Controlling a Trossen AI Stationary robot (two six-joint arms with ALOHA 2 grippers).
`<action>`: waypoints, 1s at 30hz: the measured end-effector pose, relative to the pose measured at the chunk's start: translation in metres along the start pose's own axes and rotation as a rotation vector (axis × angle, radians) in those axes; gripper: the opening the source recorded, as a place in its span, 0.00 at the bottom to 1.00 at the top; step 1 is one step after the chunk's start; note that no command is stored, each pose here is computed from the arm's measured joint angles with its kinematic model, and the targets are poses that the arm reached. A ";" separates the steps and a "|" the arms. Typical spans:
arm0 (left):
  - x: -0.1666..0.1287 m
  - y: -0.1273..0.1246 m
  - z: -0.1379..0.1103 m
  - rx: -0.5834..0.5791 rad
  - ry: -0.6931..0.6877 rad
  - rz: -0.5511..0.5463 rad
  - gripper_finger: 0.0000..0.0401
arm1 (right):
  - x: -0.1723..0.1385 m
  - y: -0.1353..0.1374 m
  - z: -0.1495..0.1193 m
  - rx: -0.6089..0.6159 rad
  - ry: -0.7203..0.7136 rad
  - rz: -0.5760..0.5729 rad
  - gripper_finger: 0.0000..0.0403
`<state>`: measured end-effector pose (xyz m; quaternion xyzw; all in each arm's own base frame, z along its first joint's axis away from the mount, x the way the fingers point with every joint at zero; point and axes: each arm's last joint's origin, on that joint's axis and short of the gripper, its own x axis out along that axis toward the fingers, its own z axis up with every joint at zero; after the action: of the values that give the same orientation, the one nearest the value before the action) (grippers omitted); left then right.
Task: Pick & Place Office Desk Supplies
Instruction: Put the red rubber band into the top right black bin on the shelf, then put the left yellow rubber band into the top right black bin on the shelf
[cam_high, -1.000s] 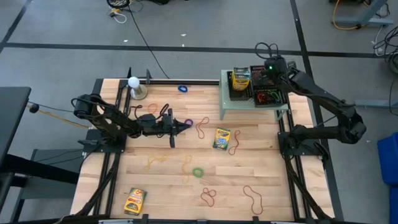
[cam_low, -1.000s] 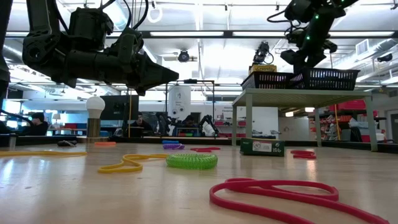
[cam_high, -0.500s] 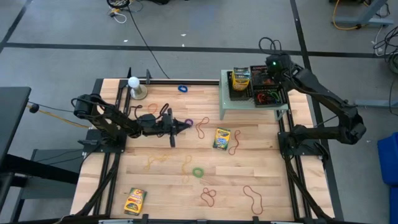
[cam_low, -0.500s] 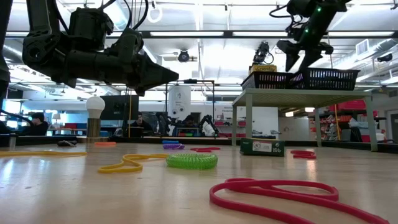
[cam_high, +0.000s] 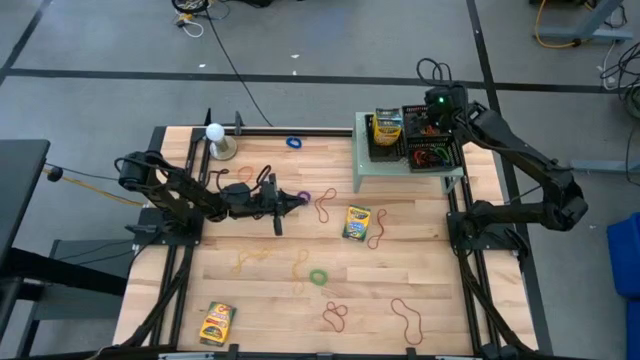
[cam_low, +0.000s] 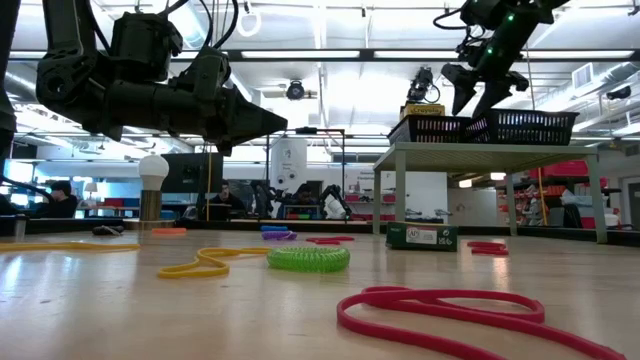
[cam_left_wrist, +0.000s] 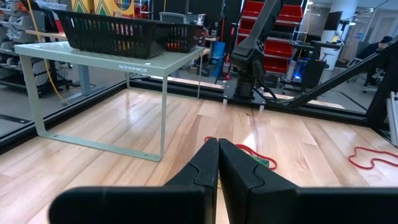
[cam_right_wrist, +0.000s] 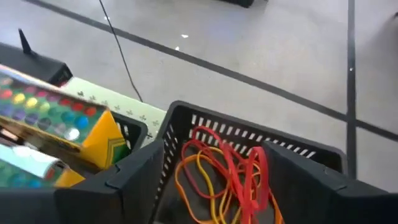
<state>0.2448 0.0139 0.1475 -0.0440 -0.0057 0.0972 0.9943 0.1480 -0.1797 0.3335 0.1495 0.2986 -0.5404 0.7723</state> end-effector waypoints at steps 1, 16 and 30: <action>0.000 0.000 0.000 0.000 0.000 0.000 0.05 | 0.001 0.001 -0.001 -0.015 0.013 -0.001 0.70; 0.000 0.000 0.000 0.003 0.000 0.001 0.05 | 0.007 0.009 -0.001 -0.323 0.036 -0.217 0.95; 0.000 0.001 -0.002 -0.027 0.017 0.015 0.05 | -0.030 0.055 -0.026 -0.658 0.032 -0.248 0.97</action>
<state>0.2447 0.0148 0.1457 -0.0586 0.0018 0.1042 0.9928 0.1840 -0.1226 0.3271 -0.1363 0.4844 -0.5026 0.7030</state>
